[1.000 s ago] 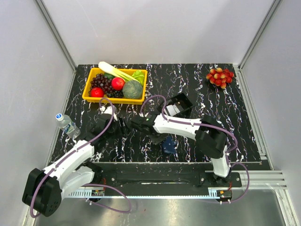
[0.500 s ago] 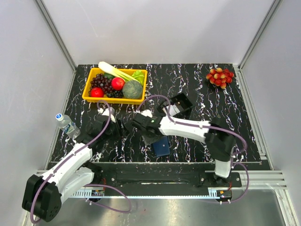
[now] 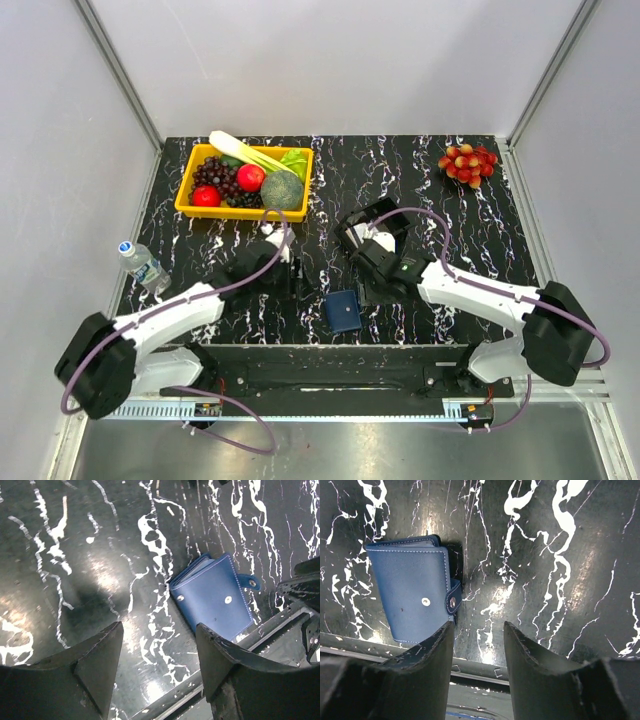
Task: Put the credit cards into the card holder
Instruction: Close the card holder at the center of the board.
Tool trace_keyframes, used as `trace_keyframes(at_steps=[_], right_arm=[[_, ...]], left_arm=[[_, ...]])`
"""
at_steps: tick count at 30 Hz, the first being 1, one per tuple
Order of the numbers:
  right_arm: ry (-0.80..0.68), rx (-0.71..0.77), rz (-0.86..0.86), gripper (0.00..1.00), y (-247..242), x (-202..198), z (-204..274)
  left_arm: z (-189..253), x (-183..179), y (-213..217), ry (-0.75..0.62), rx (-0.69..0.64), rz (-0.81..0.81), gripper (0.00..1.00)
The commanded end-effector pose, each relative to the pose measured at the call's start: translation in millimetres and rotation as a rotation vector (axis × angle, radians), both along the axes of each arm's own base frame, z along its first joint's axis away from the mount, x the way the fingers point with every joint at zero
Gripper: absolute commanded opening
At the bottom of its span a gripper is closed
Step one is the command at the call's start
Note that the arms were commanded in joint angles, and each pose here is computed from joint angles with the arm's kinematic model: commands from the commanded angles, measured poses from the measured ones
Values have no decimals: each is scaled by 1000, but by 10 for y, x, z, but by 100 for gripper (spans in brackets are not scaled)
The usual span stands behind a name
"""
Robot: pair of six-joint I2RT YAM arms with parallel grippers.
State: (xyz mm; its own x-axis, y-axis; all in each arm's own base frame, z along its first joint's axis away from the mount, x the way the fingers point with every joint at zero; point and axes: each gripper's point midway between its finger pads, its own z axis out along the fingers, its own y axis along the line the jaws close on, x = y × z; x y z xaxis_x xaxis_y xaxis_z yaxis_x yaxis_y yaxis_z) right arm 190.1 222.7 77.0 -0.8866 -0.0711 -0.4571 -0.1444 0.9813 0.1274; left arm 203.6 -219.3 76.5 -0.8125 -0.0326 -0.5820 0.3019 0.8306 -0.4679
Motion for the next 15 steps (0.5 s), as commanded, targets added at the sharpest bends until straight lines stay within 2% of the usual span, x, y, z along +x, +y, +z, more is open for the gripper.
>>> trace_keyframes(at_steps=[1, 5, 9, 15], right_arm=[[-44, 110, 12, 49, 191, 96, 183], [-3, 102, 31, 49, 262, 83, 84], [30, 113, 44, 47, 357, 77, 5], [36, 109, 46, 41, 384, 92, -50]], left_arm=[[226, 255, -388, -77, -51, -37, 63], [95, 261, -575, -35, -34, -67, 60], [-54, 222, -672, 19, -31, -82, 53], [-219, 127, -765, 66, -4, -108, 52]])
